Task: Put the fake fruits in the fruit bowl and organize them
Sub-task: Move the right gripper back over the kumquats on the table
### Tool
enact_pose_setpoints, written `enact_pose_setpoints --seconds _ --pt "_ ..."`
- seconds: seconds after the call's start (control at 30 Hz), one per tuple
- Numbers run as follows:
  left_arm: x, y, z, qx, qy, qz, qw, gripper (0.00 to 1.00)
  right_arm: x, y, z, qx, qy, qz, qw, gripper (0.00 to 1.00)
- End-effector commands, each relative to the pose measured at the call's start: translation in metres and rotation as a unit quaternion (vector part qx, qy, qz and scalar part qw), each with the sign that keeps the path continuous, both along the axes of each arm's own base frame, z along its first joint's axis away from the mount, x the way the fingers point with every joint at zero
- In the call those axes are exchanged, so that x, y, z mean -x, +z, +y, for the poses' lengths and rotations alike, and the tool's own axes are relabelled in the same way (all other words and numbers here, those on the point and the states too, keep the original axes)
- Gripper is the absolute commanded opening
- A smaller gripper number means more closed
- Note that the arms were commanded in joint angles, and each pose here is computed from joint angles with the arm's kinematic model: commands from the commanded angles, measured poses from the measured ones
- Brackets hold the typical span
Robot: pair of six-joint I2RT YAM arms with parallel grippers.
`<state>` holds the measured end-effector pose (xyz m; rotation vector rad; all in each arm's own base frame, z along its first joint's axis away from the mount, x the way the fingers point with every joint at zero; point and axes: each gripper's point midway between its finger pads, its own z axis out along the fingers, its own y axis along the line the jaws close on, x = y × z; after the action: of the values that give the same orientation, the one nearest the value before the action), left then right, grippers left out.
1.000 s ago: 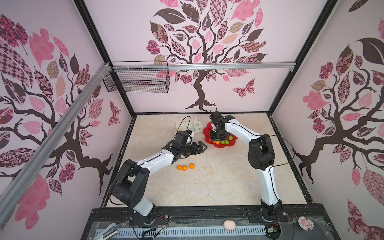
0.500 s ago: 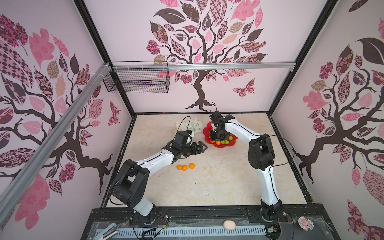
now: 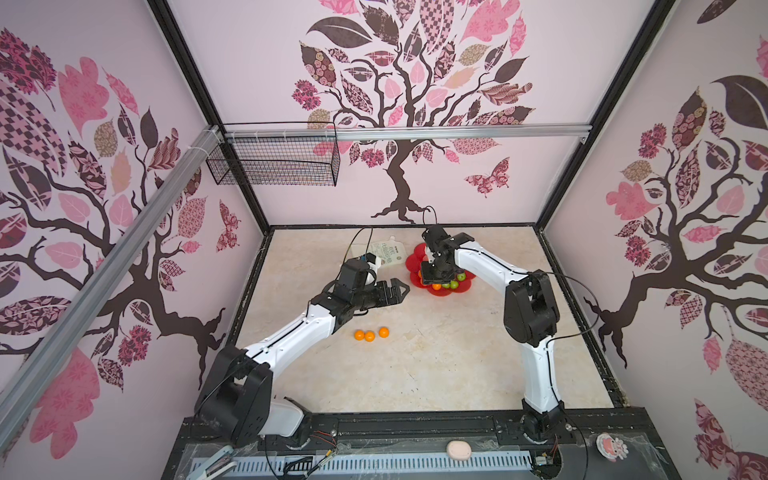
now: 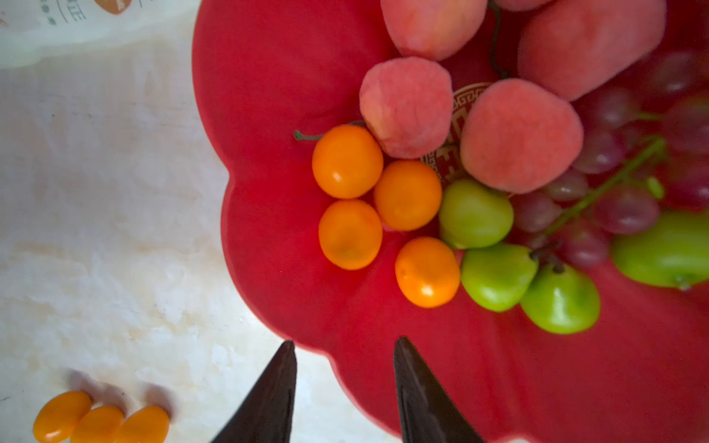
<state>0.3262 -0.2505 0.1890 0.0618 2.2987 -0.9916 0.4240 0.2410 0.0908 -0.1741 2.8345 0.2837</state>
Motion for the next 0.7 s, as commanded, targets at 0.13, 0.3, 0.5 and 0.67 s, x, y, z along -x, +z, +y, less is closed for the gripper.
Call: enact_pose_setpoints --seconds 0.13,0.3,0.5,0.67 --pt "0.027 -0.022 0.040 -0.048 0.056 0.015 0.997 0.99 0.039 0.048 0.044 -0.015 0.068 -0.067 0.995 0.45" --pt "0.044 -0.034 0.066 -0.061 0.098 0.029 0.993 0.98 0.077 0.032 0.071 -0.022 0.106 -0.036 0.993 0.45" --pt "0.062 -0.046 0.089 -0.046 0.133 0.052 0.989 0.98 0.114 0.011 0.101 -0.025 0.130 0.002 0.991 0.45" --pt "0.067 -0.054 0.112 -0.028 0.166 0.068 0.983 0.98 0.137 -0.002 0.129 -0.033 0.146 0.024 0.988 0.46"
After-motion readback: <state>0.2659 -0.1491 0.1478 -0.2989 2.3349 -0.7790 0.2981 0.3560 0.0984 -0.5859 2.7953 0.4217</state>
